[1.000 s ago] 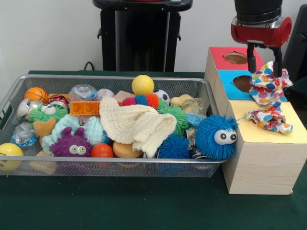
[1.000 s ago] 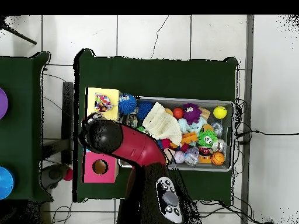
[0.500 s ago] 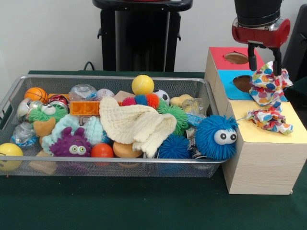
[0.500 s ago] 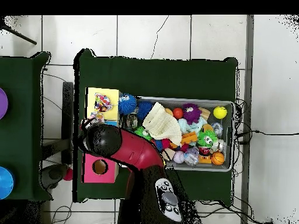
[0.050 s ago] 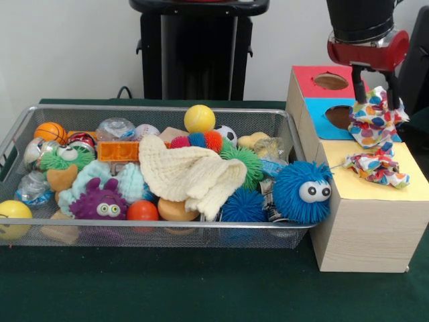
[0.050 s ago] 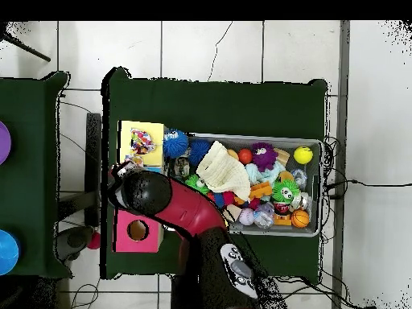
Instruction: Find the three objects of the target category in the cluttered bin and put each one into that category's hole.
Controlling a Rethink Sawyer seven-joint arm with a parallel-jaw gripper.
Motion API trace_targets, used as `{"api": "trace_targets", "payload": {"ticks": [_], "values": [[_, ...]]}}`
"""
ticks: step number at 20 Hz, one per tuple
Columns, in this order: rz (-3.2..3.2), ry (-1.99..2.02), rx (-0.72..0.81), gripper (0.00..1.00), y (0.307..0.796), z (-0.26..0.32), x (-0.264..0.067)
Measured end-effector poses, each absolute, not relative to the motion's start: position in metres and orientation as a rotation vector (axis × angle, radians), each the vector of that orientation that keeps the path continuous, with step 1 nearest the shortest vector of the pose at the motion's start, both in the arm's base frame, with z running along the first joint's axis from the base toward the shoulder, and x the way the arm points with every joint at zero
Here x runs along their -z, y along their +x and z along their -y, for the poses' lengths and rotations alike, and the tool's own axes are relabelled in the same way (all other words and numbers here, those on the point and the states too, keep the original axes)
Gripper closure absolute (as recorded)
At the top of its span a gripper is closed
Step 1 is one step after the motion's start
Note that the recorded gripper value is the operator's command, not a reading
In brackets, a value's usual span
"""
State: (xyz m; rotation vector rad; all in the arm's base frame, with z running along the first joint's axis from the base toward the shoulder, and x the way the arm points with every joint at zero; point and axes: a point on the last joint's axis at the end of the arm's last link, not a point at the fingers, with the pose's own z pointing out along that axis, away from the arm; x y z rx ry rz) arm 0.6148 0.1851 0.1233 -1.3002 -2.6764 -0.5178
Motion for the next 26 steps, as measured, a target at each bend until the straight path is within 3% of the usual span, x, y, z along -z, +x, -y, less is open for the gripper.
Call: {"api": "trace_targets", "payload": {"ticks": [26], "values": [[2.696, -1.247, 0.476, 0.00, 0.599, -0.214, -0.099]]}}
